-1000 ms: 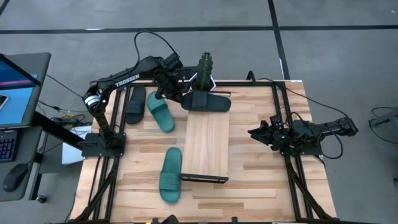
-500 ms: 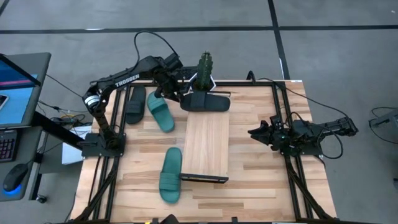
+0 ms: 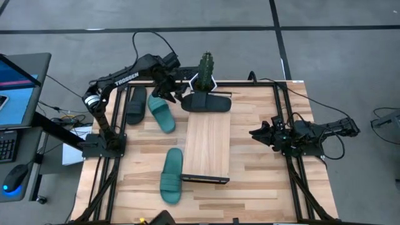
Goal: Pick and place slides into the shelf
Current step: Put the black slipper on the shelf
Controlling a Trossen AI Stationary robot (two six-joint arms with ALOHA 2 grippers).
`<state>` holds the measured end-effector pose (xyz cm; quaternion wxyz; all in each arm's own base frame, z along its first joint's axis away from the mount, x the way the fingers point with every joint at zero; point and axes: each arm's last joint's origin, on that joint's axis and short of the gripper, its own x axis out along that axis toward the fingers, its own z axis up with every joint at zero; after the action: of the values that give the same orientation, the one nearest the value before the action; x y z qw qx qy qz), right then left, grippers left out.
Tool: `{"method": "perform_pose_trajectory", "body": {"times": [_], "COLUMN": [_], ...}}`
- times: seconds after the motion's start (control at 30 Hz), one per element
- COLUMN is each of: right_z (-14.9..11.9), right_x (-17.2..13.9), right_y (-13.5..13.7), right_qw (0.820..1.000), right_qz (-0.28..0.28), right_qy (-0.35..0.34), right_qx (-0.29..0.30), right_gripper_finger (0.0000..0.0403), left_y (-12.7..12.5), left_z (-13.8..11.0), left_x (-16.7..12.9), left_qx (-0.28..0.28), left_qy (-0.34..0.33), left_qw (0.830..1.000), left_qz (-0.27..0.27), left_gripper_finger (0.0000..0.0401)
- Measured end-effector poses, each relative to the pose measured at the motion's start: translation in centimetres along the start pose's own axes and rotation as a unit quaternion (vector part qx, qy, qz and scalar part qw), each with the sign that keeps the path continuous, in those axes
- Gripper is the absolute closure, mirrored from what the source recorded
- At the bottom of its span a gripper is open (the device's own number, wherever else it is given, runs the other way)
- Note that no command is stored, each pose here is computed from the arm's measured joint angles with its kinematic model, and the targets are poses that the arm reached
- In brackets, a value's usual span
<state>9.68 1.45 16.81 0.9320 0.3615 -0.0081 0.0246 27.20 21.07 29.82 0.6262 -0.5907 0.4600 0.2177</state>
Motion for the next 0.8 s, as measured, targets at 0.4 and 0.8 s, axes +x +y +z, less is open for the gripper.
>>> {"method": "perform_pose_trajectory", "body": {"times": [0.4,0.8], "right_z": [0.0,-0.1], "right_x": [0.0,0.0], "right_y": [0.1,0.0], "right_qw": [1.000,1.000], "right_qz": [0.011,0.009], "right_qy": [0.008,0.011], "right_qx": [-0.016,-0.019], "right_gripper_finger": [0.0225,0.0225], "left_y": [2.9,2.4], "left_z": [-0.7,-1.9], "left_x": [-5.8,-6.6], "left_qx": [0.196,0.286], "left_qy": [0.030,0.015], "left_qw": [0.973,0.943], "left_qz": [0.121,0.166], "left_gripper_finger": [0.0203,0.0203]}}
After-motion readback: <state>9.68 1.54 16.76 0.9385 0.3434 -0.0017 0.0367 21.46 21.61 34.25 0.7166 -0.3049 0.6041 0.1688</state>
